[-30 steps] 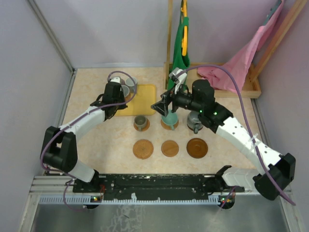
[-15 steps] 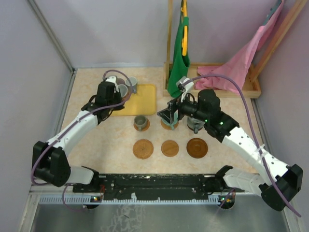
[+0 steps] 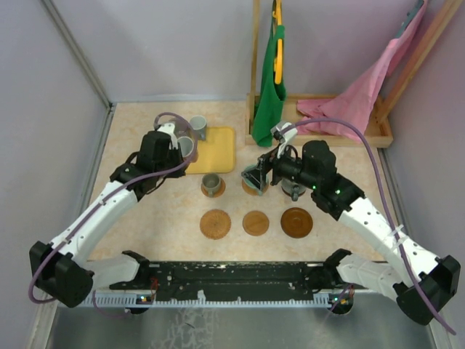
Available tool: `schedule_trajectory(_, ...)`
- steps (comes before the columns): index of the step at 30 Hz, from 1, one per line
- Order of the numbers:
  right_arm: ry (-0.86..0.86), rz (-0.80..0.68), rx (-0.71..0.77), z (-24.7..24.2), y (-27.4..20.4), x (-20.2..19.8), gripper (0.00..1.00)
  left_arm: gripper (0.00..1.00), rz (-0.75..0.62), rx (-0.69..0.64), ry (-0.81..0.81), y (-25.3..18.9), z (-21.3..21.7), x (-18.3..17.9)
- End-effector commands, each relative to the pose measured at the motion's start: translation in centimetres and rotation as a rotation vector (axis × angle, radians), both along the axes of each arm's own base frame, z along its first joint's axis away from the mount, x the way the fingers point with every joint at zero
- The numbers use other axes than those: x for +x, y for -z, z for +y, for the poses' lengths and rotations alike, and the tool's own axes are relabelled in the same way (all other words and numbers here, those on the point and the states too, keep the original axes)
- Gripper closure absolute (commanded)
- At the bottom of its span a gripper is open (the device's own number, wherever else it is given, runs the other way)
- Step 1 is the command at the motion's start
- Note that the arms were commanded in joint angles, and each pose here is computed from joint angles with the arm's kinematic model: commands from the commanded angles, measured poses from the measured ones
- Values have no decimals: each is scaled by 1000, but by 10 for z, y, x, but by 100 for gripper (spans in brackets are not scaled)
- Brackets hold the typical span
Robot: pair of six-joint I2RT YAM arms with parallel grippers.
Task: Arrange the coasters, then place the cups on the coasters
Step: Place the cup on the coaster.
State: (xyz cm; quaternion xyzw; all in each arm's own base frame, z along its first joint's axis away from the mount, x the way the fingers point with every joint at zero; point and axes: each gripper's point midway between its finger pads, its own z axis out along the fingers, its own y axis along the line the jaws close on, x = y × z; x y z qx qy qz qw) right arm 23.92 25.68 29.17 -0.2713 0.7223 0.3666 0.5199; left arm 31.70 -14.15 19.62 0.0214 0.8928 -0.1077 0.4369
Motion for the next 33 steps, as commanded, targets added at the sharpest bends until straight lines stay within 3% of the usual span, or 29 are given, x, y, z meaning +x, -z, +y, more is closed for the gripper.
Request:
schedule_trajectory(1,65,-19,26,-9,-9,9,22,100,-25,-39,3,-24,-9,-19)
schedule_trajectory(13,342,46,-11,-51,6,35,22,100,40,-75,23,-13,-58,-63)
schedule_trajectory(22,651,122,-1,-124,26,53,21,100,53,-79,60,-6,-105,-79)
schedule_trajectory(33,884,170,3,-182,37,54,19,100,79,-90,128,12,-163,-96)
